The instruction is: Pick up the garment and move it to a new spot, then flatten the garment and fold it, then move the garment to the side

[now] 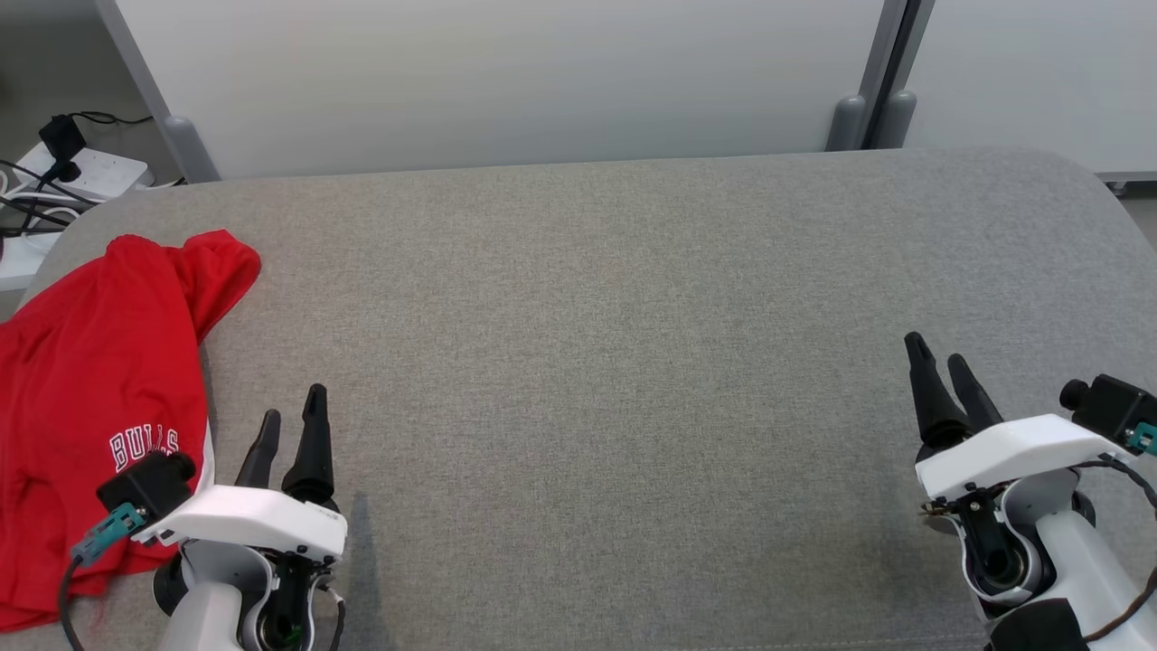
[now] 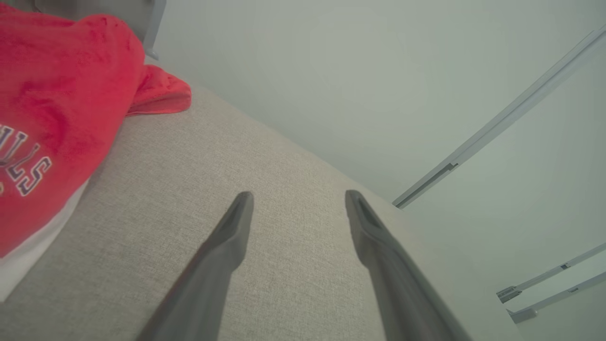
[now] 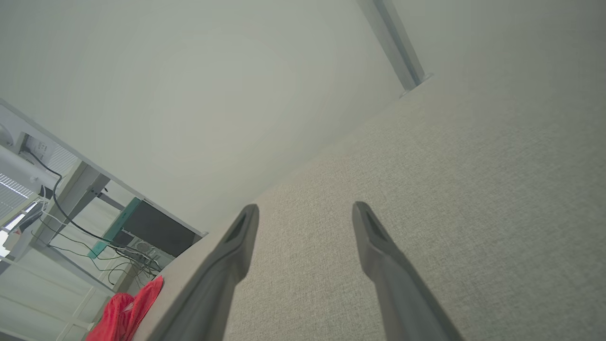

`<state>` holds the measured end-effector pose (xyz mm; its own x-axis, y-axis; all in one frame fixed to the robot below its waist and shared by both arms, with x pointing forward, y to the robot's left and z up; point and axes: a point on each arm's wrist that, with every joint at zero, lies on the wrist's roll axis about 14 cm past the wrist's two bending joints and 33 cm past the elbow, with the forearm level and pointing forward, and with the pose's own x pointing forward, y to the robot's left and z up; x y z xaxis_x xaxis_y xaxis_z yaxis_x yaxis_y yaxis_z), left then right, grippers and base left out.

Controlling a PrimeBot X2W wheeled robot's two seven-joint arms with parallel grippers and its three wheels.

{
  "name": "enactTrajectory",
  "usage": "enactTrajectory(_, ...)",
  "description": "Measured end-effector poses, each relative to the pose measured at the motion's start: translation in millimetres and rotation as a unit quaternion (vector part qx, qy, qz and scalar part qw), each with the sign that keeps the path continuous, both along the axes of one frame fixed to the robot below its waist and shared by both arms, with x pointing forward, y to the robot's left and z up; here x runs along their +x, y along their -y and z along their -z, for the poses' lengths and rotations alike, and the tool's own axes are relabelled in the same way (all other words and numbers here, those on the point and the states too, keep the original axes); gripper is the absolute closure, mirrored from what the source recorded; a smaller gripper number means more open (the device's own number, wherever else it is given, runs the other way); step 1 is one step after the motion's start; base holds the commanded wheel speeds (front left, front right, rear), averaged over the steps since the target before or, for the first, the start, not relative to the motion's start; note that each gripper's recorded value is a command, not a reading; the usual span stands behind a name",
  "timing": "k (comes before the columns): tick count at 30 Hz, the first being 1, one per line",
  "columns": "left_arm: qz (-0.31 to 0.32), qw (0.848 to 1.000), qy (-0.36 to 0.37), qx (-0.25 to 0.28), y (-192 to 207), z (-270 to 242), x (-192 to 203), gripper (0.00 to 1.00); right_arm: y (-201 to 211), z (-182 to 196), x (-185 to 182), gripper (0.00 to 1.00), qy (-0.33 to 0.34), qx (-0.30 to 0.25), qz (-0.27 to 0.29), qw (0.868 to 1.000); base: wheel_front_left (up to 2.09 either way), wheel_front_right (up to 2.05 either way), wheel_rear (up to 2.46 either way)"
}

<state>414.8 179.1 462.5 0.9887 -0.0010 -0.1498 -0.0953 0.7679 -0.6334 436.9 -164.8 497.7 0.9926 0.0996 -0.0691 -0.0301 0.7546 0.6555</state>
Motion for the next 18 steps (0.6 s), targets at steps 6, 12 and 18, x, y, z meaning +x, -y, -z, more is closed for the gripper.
enactTrajectory(6,0.005,0.999,0.006,0.037,-0.5,-3.3,5.2,0.0,-0.7,-7.2,5.9,0.0,0.016,-0.035,-0.004,0.999,0.0,0.0,0.0)
enactTrajectory(12,0.011,0.997,0.018,0.075,-0.4,-9.9,11.5,0.0,-2.3,-11.2,11.1,0.0,0.025,-0.073,-0.011,0.997,0.0,0.0,0.0)
enactTrajectory(18,0.016,0.993,0.026,0.111,-0.8,-14.6,16.0,0.0,-5.0,-22.0,18.0,0.0,0.046,-0.111,-0.017,0.993,0.0,0.0,0.0)
